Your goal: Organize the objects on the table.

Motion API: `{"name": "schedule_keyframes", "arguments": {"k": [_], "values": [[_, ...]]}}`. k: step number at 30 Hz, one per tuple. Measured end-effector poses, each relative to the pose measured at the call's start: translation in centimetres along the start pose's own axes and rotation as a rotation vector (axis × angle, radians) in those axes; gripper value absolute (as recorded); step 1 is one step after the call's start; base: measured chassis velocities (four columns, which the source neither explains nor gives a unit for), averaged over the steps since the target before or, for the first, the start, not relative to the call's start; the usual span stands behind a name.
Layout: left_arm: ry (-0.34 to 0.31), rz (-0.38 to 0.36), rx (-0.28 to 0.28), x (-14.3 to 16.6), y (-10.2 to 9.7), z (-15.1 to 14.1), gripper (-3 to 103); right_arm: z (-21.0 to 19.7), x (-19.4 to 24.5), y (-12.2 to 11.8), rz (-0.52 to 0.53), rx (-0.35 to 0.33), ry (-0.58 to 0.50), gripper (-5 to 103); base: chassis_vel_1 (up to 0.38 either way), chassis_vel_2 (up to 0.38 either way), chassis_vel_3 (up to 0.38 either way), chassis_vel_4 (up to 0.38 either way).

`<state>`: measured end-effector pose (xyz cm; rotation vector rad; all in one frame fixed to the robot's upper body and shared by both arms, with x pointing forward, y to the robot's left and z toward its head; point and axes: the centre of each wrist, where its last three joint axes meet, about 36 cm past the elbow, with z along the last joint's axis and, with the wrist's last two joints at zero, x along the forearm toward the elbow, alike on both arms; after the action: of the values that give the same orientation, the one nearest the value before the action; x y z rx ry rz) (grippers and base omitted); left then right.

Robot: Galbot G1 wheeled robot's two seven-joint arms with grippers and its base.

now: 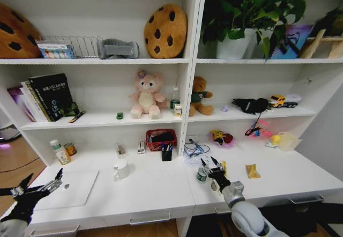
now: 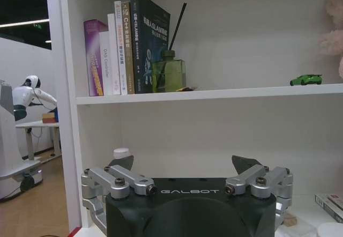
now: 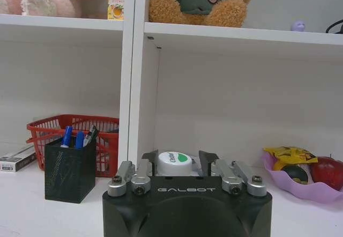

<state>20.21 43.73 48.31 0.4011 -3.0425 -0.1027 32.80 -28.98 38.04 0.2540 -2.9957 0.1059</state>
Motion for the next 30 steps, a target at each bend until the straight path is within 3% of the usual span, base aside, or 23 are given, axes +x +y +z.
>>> {"name": "schedule_keyframes", "arguments": {"k": [3, 6, 8, 11, 16, 22, 26, 30], "values": [[0.000, 0.000, 0.000, 0.0, 0.0, 0.0, 100, -0.1, 0.2, 0.1, -0.002, -0.001, -0.002, 37, 0.000, 0.000, 0.000, 0.000], [0.000, 0.000, 0.000, 0.0, 0.0, 0.0, 100, -0.4, 1.0, 0.5, -0.007, 0.001, -0.009, 28, 0.000, 0.000, 0.000, 0.000], [0.000, 0.000, 0.000, 0.0, 0.0, 0.0, 100, -0.5, 1.5, 0.7, -0.008, 0.002, -0.011, 28, 0.000, 0.000, 0.000, 0.000], [0.000, 0.000, 0.000, 0.0, 0.0, 0.0, 100, -1.1, 6.4, 2.2, 0.037, 0.000, -0.012, 28, 0.000, 0.000, 0.000, 0.000], [0.000, 0.000, 0.000, 0.0, 0.0, 0.0, 100, -3.2, 10.5, 3.2, 0.115, -0.020, -0.013, 28, 0.000, 0.000, 0.000, 0.000], [0.000, 0.000, 0.000, 0.0, 0.0, 0.0, 100, -4.5, 16.3, 6.8, 0.210, -0.055, 0.050, 28, 0.000, 0.000, 0.000, 0.000], [0.000, 0.000, 0.000, 0.0, 0.0, 0.0, 100, -4.0, 17.8, 7.9, 0.258, -0.068, 0.084, 28, 0.000, 0.000, 0.000, 0.000], [0.000, 0.000, 0.000, 0.0, 0.0, 0.0, 100, -0.8, 19.1, 8.4, 0.296, -0.047, 0.144, 28, 0.000, 0.000, 0.000, 0.000]]}}
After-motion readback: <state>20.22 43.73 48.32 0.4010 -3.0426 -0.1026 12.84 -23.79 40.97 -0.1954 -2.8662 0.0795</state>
